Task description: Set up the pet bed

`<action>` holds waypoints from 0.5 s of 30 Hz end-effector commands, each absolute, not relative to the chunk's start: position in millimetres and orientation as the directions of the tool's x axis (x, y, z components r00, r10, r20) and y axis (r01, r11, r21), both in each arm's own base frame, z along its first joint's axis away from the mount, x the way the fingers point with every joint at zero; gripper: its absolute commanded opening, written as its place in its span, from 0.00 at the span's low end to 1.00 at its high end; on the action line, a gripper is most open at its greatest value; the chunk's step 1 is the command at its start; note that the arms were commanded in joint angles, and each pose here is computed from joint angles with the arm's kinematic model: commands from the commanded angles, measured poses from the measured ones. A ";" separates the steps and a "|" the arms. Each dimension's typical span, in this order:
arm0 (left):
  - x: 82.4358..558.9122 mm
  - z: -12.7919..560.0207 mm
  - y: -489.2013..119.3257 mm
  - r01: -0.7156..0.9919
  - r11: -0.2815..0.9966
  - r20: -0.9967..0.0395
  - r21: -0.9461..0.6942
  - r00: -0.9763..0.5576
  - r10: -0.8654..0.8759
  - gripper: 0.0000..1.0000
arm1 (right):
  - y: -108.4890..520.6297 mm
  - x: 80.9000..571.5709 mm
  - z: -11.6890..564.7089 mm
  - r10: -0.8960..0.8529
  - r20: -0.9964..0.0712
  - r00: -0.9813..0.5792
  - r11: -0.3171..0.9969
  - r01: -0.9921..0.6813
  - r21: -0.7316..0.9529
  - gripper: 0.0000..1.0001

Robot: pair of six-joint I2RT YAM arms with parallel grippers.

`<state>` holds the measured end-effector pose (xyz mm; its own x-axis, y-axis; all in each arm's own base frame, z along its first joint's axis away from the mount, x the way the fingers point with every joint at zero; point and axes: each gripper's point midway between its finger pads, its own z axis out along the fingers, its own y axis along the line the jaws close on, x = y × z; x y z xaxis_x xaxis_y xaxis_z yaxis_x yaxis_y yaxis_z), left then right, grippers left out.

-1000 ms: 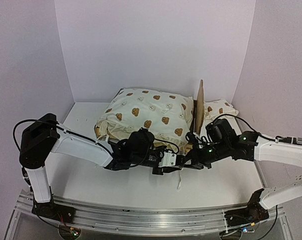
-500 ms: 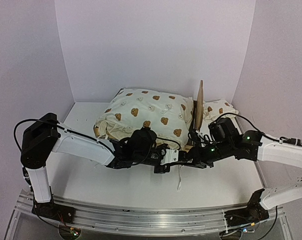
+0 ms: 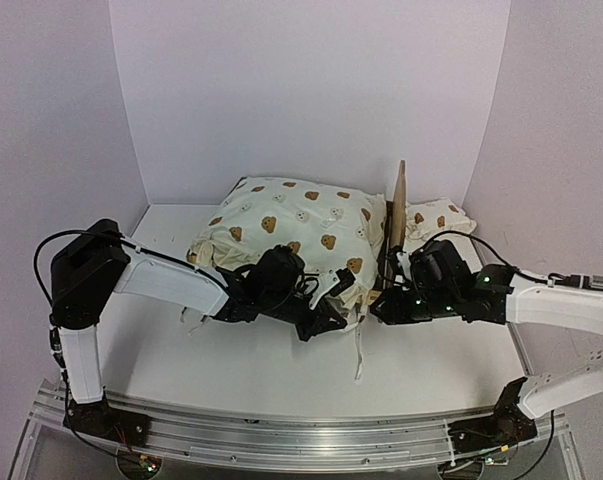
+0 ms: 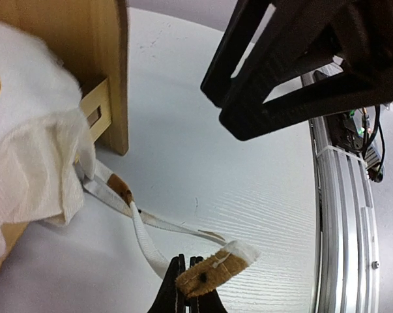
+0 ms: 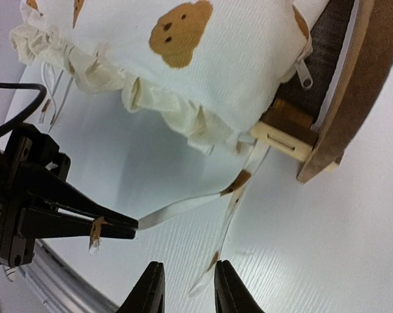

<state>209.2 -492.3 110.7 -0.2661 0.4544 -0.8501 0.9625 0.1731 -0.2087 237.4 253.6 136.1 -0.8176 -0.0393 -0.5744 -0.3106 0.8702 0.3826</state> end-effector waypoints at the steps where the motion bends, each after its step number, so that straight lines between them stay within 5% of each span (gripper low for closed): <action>1: 231.8 104.0 -500.7 0.919 0.253 -0.824 -0.302 -0.385 0.416 0.00 | 255.6 272.7 137.7 -0.013 -0.730 -0.683 0.896 -0.332 0.295 0.30; 15: 254.4 93.7 -508.7 0.942 0.265 -0.868 -0.204 -0.300 0.396 0.00 | 264.9 310.0 105.0 0.060 -0.809 -0.585 0.927 -0.268 0.263 0.33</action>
